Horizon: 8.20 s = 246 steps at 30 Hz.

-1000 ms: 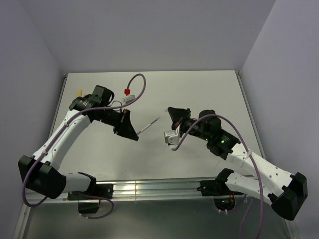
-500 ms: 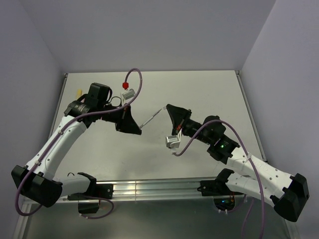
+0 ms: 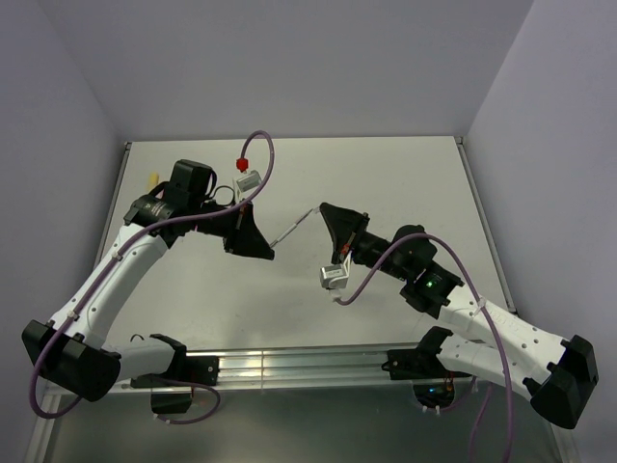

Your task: Insert the pens into the pen caps

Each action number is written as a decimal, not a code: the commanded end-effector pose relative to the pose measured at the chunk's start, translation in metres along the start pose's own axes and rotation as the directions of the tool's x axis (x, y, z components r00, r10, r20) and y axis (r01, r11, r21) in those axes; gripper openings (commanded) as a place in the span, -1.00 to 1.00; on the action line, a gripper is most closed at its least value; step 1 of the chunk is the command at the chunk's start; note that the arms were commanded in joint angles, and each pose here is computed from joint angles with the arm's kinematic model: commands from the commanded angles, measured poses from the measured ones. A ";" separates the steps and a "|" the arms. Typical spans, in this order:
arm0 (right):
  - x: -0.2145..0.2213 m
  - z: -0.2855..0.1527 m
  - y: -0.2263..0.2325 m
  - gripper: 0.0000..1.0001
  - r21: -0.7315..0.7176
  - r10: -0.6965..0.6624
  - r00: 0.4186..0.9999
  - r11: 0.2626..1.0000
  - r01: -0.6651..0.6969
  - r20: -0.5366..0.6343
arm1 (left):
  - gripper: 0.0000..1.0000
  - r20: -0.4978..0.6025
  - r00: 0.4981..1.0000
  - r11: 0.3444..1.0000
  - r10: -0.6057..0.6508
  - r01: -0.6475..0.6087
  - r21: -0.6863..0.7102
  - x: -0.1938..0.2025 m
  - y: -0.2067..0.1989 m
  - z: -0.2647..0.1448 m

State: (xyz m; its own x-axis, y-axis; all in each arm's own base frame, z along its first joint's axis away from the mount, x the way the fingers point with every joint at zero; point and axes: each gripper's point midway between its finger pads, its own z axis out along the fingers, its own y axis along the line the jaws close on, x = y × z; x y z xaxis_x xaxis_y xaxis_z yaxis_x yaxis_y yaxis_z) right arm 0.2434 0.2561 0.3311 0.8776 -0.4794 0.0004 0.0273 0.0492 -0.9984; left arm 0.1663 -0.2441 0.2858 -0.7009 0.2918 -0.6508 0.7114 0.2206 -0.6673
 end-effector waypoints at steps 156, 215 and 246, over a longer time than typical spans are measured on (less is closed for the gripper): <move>0.162 -0.072 0.053 0.90 0.309 0.710 0.210 0.526 -0.792 -0.673 | -0.66 0.164 0.930 0.388 -0.329 0.292 -0.874 0.000 0.414 -0.133; 0.163 -0.068 0.054 0.89 0.281 0.698 0.232 0.537 -0.796 -0.678 | -0.31 0.181 0.945 0.328 -0.272 0.268 -0.906 -0.032 0.474 -0.092; 0.162 -0.063 0.056 0.89 0.278 0.709 0.224 0.518 -0.809 -0.669 | -0.33 0.069 0.955 0.074 -0.288 0.094 -0.993 0.006 0.519 -0.146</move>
State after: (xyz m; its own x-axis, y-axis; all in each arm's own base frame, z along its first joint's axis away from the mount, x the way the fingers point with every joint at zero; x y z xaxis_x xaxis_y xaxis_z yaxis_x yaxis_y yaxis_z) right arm 0.3538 0.1241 0.2518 -0.1375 -0.6813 -0.7189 -0.5850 0.6416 -0.4961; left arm 0.5693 -0.0046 0.0267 -0.8020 0.1290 -0.5833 0.0026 0.9771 0.2126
